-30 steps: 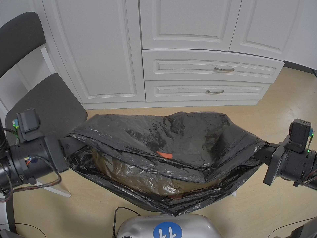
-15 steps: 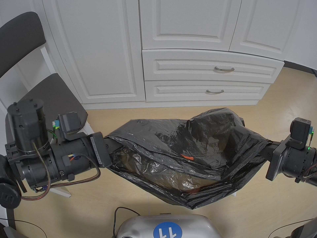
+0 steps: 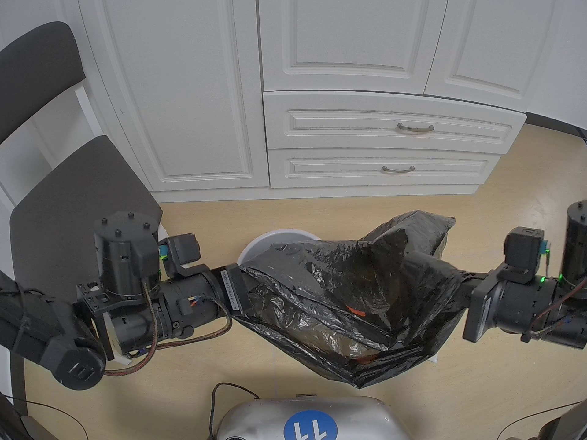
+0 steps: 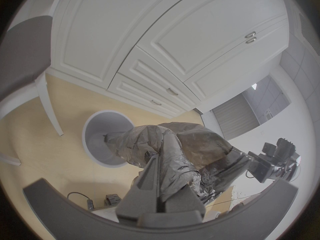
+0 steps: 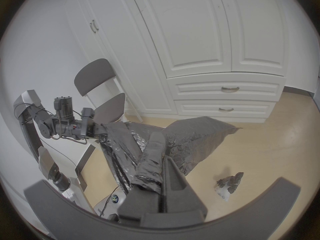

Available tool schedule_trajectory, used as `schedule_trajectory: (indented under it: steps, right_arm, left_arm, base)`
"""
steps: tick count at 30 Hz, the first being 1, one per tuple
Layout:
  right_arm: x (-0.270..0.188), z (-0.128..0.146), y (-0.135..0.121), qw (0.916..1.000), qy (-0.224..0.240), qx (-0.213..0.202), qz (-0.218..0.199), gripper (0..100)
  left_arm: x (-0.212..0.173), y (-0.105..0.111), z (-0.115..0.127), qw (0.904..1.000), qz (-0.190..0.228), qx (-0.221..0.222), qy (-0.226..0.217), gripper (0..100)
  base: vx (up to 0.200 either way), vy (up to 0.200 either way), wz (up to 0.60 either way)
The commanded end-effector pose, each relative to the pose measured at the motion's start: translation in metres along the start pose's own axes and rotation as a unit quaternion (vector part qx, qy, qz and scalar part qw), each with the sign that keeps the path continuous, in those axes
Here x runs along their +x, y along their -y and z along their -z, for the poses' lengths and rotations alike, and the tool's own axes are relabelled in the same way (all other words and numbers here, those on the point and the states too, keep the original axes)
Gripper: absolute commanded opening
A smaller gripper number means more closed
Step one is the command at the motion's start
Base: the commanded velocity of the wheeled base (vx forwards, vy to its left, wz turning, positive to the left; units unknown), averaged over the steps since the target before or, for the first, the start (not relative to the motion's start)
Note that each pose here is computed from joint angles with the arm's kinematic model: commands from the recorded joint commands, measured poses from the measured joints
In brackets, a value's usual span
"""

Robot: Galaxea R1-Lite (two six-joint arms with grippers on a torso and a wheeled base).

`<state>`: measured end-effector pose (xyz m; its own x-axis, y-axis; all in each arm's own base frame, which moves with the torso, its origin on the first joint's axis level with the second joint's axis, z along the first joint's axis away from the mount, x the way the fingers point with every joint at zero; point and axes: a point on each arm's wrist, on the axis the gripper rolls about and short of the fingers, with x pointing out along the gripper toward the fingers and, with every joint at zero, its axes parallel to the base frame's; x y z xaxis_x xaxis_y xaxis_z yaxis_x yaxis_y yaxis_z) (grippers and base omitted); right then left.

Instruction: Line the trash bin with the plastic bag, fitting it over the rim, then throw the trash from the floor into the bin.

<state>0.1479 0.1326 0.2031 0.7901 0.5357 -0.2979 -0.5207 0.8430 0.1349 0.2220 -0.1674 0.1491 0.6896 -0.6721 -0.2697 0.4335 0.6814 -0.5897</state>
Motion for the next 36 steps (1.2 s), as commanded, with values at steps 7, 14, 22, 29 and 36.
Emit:
schedule_trajectory:
  steps: [7, 14, 22, 29, 36]
  right_arm:
    - [0.096, 0.031, -0.027, 0.9944, -0.081, -0.015, -0.066, 0]
    - [0.150, 0.055, -0.047, 0.9936, -0.071, 0.039, -0.079, 0]
    - [0.161, 0.045, -0.053, 0.9920, -0.028, 0.086, -0.088, 0]
    - [0.159, 0.030, -0.051, 0.9934, 0.005, 0.093, -0.067, 0]
    - [0.161, 0.022, -0.055, 0.9935, 0.027, 0.100, -0.046, 0]
  left_arm:
    - [0.022, -0.044, 0.031, 0.9969, -0.060, -0.018, -0.047, 0]
    - [0.030, -0.063, 0.043, 0.9971, -0.064, -0.022, -0.034, 0]
    - [0.051, -0.083, 0.040, 0.9980, -0.027, -0.012, 0.055, 0]
    - [0.040, -0.079, 0.034, 0.9980, -0.018, -0.005, 0.061, 0]
    - [0.009, -0.085, 0.040, 0.9995, 0.016, 0.023, 0.012, 0]
  base:
    - [0.000, 0.000, 0.00]
    - [0.000, 0.000, 0.00]
    - [0.000, 0.000, 0.00]
    - [0.000, 0.000, 0.00]
    - [0.000, 0.000, 0.00]
